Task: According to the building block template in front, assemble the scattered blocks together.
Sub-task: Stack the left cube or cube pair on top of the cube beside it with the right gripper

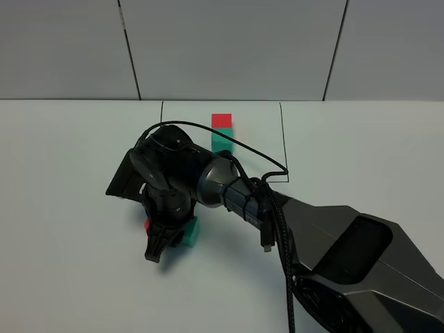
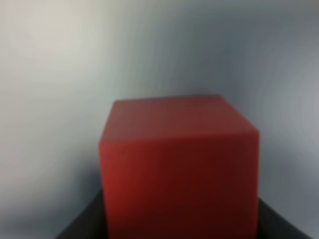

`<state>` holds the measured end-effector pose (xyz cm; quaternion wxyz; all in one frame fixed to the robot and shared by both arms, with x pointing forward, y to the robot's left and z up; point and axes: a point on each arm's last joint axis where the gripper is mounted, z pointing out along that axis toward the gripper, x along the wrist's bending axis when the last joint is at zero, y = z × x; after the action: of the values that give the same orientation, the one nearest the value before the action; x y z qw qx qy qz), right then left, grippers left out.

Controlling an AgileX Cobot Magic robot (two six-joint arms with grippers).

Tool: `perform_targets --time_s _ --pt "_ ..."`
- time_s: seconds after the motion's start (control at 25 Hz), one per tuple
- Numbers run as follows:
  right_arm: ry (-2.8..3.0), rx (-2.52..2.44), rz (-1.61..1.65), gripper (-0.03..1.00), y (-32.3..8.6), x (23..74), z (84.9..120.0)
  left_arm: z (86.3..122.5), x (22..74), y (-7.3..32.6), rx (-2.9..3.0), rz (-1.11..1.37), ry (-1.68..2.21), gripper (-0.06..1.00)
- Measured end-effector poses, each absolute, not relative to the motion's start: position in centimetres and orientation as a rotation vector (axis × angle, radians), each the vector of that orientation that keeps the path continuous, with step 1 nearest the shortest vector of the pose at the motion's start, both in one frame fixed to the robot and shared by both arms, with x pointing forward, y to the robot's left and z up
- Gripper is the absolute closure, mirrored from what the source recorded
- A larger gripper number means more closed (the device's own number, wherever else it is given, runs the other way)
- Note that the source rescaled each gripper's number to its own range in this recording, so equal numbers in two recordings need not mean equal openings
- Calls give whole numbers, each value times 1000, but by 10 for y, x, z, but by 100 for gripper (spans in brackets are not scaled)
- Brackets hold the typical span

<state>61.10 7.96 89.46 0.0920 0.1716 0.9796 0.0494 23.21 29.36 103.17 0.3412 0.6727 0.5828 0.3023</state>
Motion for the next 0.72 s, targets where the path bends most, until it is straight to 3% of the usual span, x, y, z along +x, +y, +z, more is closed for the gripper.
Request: perform_targets --time_s 0.72 --pt "2731 1290 303 95 60 636 905 1032 232 294 1750 786 1516 17"
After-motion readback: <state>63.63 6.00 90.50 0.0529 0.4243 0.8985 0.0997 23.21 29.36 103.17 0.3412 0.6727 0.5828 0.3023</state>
